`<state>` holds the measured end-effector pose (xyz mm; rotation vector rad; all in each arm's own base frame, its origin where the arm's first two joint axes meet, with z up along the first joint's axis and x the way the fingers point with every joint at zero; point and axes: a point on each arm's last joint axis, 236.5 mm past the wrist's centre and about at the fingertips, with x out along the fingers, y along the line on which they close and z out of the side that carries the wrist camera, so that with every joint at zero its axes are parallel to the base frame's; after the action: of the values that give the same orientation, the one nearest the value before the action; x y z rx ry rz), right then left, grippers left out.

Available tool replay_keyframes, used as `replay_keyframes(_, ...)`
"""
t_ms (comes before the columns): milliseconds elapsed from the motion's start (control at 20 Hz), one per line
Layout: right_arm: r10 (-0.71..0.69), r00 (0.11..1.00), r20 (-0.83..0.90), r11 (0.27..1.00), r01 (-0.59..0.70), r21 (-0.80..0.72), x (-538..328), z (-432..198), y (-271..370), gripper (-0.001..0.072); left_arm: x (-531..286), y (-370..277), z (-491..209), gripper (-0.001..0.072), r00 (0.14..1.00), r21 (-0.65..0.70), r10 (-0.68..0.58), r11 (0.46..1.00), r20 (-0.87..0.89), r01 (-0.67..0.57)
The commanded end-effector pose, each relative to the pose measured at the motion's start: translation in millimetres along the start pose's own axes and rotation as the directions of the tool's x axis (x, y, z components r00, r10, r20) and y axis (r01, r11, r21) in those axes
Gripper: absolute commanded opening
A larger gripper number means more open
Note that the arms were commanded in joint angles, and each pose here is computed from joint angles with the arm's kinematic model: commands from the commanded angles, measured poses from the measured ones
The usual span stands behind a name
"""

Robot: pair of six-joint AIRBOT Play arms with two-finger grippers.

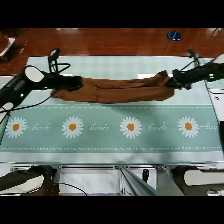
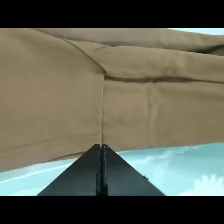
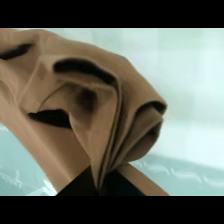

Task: Fold the shirts.

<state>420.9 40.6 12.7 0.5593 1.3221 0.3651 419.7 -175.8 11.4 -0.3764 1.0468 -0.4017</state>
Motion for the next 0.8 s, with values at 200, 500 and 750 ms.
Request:
replay_keyframes(200, -0.132, 0.963, 0.235, 0.988, 0.148, -0.05, -101.0, -99.2, 22.8, 0.0018, 57.0, -127.8, -39.7, 0.0013, 0.985, 0.179, -0.156, 0.969, -0.077, 0.167)
replay_keyframes(500, -0.082, 0.928, 0.363, 0.991, 0.113, -0.067, -129.8, -136.5, 63.5, 0.0019, 128.8, -257.1, -118.1, 0.0013, 0.914, 0.287, -0.273, 0.888, -0.3, 0.359)
replay_keyframes(750, -0.038, 0.926, 0.375, 0.994, 0.075, -0.085, -132.1, -138.0, 76.0, 0.0019, 162.3, -302.1, -204.2, 0.0013, 0.808, 0.231, -0.275, 0.866, -0.522, 0.444)
